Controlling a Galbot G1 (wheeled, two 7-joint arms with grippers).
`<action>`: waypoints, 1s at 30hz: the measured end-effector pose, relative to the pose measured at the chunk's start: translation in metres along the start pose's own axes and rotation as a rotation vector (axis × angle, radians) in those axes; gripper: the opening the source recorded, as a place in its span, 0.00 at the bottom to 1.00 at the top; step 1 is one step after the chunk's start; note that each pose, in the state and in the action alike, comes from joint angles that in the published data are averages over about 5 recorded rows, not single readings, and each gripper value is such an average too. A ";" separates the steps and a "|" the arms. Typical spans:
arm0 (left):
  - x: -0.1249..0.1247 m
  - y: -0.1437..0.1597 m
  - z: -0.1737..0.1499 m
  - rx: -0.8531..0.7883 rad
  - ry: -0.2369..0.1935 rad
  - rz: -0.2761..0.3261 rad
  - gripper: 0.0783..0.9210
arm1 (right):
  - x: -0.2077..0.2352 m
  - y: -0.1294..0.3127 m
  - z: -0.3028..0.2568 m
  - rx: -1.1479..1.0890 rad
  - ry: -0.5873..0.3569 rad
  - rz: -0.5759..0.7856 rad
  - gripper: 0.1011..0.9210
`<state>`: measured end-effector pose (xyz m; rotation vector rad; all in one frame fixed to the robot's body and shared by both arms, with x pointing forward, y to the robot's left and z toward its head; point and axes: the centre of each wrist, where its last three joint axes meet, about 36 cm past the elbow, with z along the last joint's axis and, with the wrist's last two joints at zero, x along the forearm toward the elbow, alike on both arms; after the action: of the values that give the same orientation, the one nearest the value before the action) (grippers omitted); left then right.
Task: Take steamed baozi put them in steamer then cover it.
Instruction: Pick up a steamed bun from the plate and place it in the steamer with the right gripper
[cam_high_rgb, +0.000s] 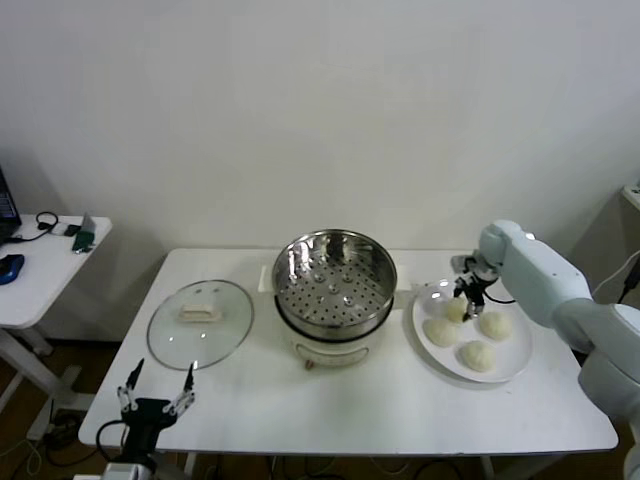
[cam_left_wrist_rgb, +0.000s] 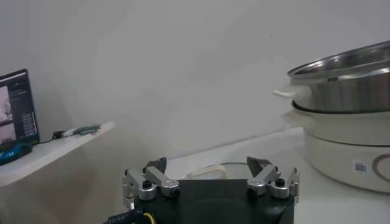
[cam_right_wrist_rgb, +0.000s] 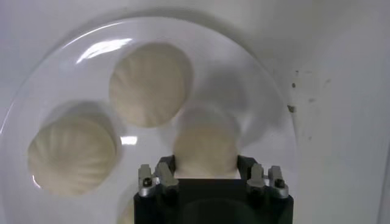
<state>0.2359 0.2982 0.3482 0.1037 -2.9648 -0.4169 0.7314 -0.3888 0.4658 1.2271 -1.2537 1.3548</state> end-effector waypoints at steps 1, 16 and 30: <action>0.000 0.000 0.000 0.000 0.000 0.000 0.88 | 0.003 -0.001 0.000 0.004 0.001 0.002 0.67; 0.005 -0.003 -0.003 0.007 0.001 0.016 0.88 | 0.137 -0.045 -0.053 0.206 -0.028 0.119 0.67; 0.011 -0.004 -0.003 0.006 -0.001 0.045 0.88 | 0.236 -0.064 -0.194 0.606 0.026 0.178 0.68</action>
<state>0.2257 0.2931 0.3511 0.0378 -2.9635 -0.4027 0.7506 -0.1932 0.7080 1.5162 -0.9771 1.9649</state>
